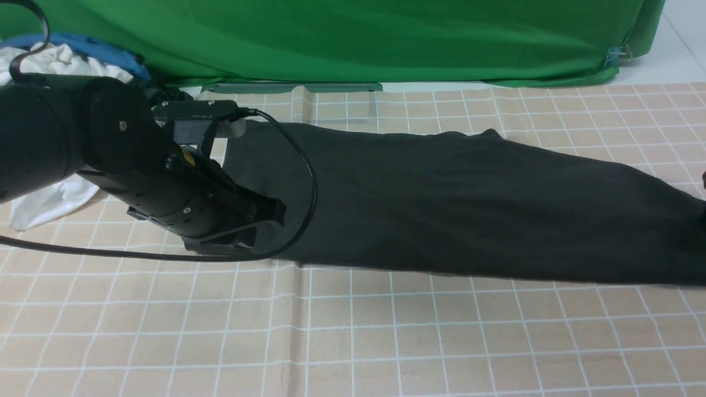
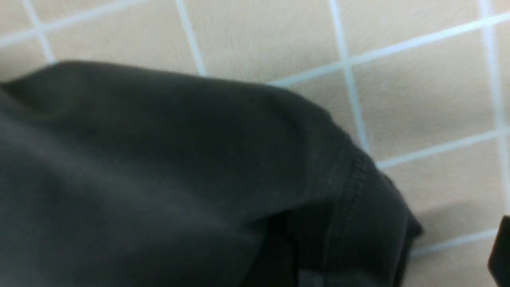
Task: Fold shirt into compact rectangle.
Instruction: 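Pull the folded dark garment lengthwise by its ends to straighten it flat on the table, then fold the right end of the dark garment over onto its left end with the right gripper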
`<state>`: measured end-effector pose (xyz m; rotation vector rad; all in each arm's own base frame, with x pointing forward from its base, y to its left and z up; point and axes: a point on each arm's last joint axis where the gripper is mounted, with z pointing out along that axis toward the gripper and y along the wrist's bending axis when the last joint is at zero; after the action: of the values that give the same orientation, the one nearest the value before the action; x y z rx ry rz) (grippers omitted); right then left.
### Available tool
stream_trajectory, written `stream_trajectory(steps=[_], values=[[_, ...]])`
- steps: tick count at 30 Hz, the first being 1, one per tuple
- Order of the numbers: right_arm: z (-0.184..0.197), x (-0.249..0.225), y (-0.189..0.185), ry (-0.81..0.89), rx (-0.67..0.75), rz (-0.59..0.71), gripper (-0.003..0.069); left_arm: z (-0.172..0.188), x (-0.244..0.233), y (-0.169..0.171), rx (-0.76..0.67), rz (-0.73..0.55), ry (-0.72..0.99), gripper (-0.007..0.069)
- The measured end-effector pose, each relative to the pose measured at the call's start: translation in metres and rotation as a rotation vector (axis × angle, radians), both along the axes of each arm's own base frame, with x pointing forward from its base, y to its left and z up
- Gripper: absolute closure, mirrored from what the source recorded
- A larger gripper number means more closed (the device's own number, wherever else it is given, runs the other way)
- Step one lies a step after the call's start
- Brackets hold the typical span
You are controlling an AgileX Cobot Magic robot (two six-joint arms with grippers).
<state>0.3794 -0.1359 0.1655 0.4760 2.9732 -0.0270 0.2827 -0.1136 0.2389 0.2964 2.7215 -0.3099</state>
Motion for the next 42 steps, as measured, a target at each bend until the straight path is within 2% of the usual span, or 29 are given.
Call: stream_trajectory(steps=[2,4,9,10,11,16,19,24,27,29,36,42], values=[[-0.009,0.001,0.0,0.02,0.008,0.001,0.0002,0.0,0.0,0.0,0.001,0.0,0.0,0.0606],[-0.01,0.002,0.0,0.02,0.019,-0.002,0.0071,0.0,0.0,0.0,0.001,0.0,0.0,0.0606],[-0.011,0.003,0.003,0.015,0.049,0.0,0.0361,0.0,0.0,0.0,0.001,0.0,-0.001,0.0606],[-0.011,0.004,0.005,0.014,0.058,0.004,0.0483,0.0,0.0,0.0,0.0,0.0,-0.002,0.0606],[-0.011,0.004,0.005,0.015,0.059,0.006,0.052,0.0,0.0,0.0,0.0,0.0,-0.002,0.0606],[-0.005,0.005,0.002,0.055,0.045,0.05,0.0524,0.0,0.0,0.0,0.004,-0.001,-0.001,0.0606],[0.013,0.007,0.0,0.069,0.034,0.067,0.0524,0.0,0.0,0.001,0.012,-0.005,0.001,0.0606],[0.079,0.009,0.002,-0.033,0.01,0.048,0.0524,0.002,-0.003,0.002,0.024,-0.013,0.008,0.0606],[0.116,0.014,0.019,-0.142,0.016,0.07,0.0524,0.012,-0.006,0.007,0.043,0.002,-0.029,0.0606],[0.128,0.017,0.03,-0.178,0.03,0.093,0.0524,0.019,-0.009,0.01,0.053,0.019,-0.052,0.0606],[0.164,0.036,0.132,-0.318,0.16,0.304,0.0524,0.073,-0.026,0.036,0.119,0.103,-0.16,0.0606],[0.174,0.041,0.232,-0.43,0.24,0.464,0.0524,0.095,-0.044,0.063,0.128,0.192,-0.174,0.0606]])
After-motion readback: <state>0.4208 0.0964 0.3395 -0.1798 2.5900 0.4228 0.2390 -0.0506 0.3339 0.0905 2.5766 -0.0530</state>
